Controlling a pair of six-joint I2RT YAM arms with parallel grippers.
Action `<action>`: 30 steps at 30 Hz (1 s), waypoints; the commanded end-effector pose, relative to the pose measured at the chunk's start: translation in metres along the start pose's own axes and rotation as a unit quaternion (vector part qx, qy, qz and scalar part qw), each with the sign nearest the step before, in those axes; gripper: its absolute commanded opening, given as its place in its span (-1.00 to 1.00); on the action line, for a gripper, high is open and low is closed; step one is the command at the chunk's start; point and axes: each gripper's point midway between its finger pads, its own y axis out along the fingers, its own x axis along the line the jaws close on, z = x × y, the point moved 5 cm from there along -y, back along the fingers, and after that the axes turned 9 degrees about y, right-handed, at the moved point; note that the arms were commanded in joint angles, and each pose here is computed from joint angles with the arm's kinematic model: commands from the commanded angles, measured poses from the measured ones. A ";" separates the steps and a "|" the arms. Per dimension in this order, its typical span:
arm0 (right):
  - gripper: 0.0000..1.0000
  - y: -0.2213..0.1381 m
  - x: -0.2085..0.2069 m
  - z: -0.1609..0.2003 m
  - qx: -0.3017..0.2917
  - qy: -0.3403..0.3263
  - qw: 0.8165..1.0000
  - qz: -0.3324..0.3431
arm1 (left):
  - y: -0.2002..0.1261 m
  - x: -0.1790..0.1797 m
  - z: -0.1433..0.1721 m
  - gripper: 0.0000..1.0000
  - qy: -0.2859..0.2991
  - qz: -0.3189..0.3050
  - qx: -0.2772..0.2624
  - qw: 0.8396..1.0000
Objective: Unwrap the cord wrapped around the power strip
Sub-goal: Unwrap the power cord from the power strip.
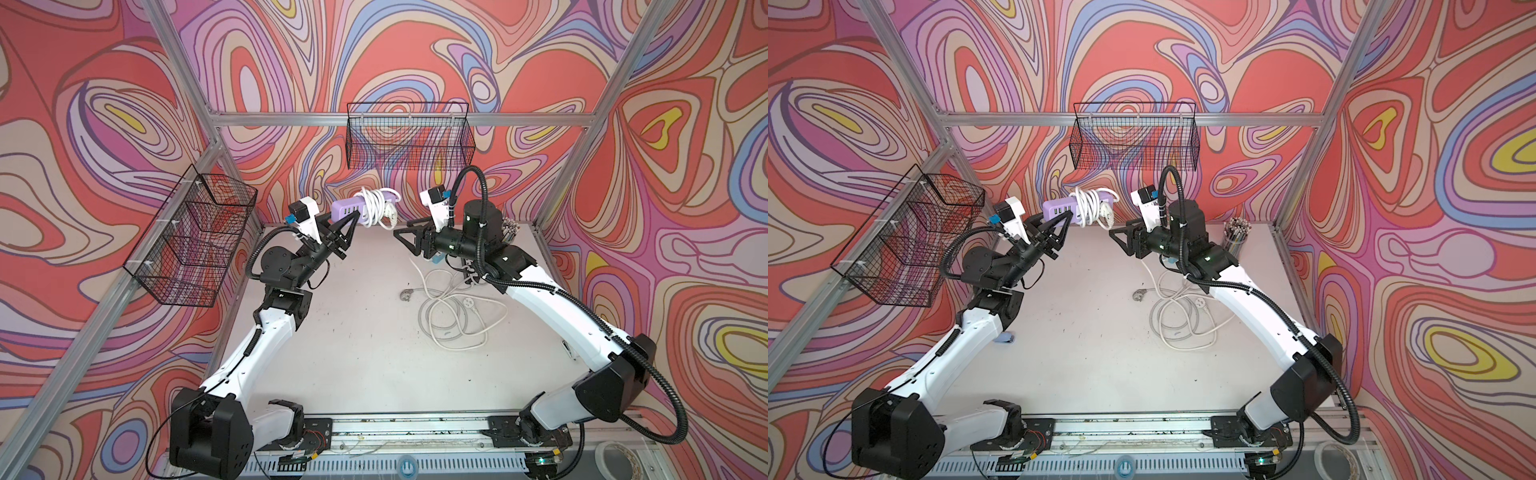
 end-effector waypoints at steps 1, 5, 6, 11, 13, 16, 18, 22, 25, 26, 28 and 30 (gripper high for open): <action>0.13 -0.002 0.014 -0.019 -0.030 -0.017 0.999 -0.021 | -0.002 -0.016 -0.040 -1.00 0.025 0.033 -0.075 0.996; 0.01 -0.001 0.019 -0.024 -0.036 -0.023 0.999 -0.025 | -0.001 -0.015 -0.037 -1.00 0.024 0.033 -0.073 0.997; 0.00 0.001 0.021 -0.024 -0.033 -0.025 0.999 -0.025 | -0.001 -0.016 -0.038 -1.00 0.025 0.033 -0.073 0.996; -0.04 0.008 0.026 -0.023 -0.031 -0.031 0.999 -0.023 | -0.001 -0.017 -0.037 -1.00 0.025 0.035 -0.075 0.996; -0.10 0.011 0.027 -0.022 -0.029 -0.032 0.999 -0.022 | -0.001 -0.018 -0.037 -1.00 0.025 0.036 -0.074 0.996; -0.12 0.015 0.028 -0.020 -0.024 -0.033 0.999 -0.019 | -0.001 -0.019 -0.038 -1.00 0.028 0.038 -0.075 0.996; -0.15 0.017 0.026 -0.019 -0.023 -0.033 0.999 -0.016 | -0.002 -0.020 -0.039 -1.00 0.029 0.038 -0.075 0.996; -0.28 0.018 0.027 -0.019 -0.019 -0.033 0.999 -0.015 | -0.002 -0.022 -0.040 -1.00 0.031 0.040 -0.075 0.996; -0.52 0.017 0.026 -0.019 -0.020 -0.033 0.999 -0.010 | -0.002 -0.022 -0.040 -1.00 0.033 0.040 -0.073 0.996; -0.64 0.017 0.026 -0.019 -0.021 -0.033 0.999 -0.009 | -0.002 -0.022 -0.040 -1.00 0.033 0.040 -0.073 0.996; -0.83 0.016 0.026 -0.020 -0.022 -0.033 0.999 -0.006 | -0.002 -0.021 -0.041 -1.00 0.033 0.040 -0.072 0.996; -0.96 0.014 0.026 -0.021 -0.025 -0.034 0.999 -0.003 | -0.002 -0.022 -0.040 -1.00 0.034 0.041 -0.072 0.996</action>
